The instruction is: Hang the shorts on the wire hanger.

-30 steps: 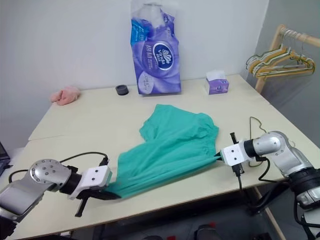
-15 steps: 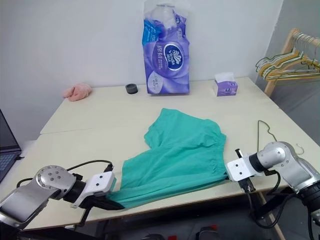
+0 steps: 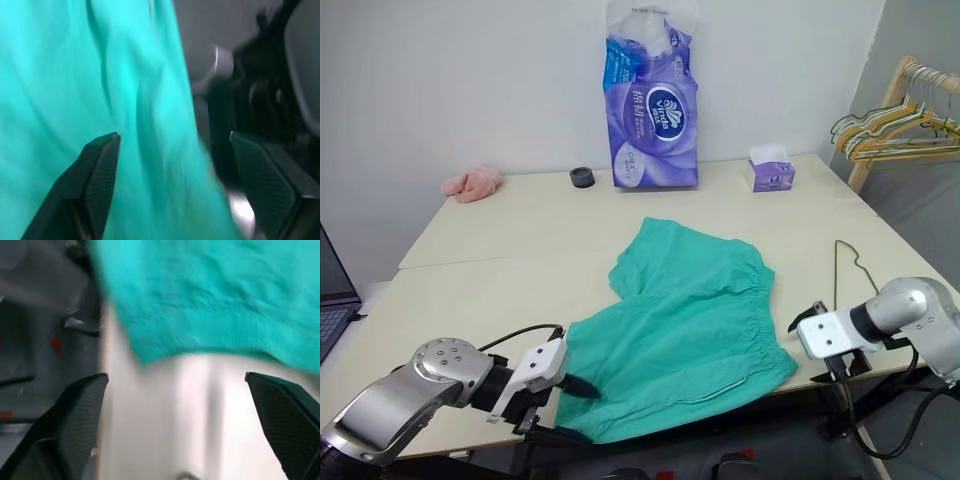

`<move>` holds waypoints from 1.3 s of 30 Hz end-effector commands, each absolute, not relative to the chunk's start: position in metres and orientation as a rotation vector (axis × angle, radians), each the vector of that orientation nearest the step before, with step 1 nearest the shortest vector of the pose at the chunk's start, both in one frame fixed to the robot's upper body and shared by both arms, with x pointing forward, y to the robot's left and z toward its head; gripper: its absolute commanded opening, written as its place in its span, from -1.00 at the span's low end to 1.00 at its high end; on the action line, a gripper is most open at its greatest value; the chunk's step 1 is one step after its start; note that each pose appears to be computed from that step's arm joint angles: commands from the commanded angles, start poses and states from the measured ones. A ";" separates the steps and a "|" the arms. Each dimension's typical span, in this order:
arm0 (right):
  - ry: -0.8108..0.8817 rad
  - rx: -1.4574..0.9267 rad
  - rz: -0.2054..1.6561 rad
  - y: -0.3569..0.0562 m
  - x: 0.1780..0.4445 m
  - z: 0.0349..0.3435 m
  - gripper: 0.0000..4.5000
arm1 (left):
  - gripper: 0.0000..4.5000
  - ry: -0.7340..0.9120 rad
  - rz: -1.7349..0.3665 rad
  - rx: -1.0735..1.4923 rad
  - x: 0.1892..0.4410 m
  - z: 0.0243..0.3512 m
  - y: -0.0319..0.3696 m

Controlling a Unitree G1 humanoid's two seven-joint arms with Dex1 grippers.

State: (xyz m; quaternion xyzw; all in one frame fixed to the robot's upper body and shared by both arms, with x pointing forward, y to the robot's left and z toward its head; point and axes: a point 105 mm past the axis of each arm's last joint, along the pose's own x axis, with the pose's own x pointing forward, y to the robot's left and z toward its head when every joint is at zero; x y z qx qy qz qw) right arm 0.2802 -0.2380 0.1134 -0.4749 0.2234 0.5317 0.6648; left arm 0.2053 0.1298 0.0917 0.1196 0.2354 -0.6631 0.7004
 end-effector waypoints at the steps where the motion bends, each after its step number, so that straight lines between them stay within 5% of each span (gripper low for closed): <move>1: 0.432 -0.816 0.859 -0.263 0.300 0.129 1.00 | 0.59 0.265 -1.388 0.301 0.232 0.129 0.109; 5: 0.436 -0.502 0.515 -0.288 0.298 0.112 1.00 | 0.59 0.071 -1.302 0.332 0.255 0.154 0.084; 12: 0.473 -0.198 -0.095 -0.334 0.304 0.087 1.00 | 0.59 0.012 -1.359 0.433 0.262 0.157 0.070; 28: 0.711 -0.141 -0.152 -0.363 0.338 0.043 1.00 | 0.59 0.001 -1.398 0.472 0.265 0.149 0.063; 33: 0.837 -0.025 -0.130 -0.363 0.331 0.021 0.50 | 0.60 -0.004 -1.388 0.475 0.266 0.151 0.063; 39: 0.853 0.010 -0.210 -0.369 0.330 0.012 -0.41 | 0.60 -0.006 -1.377 0.481 0.266 0.152 0.065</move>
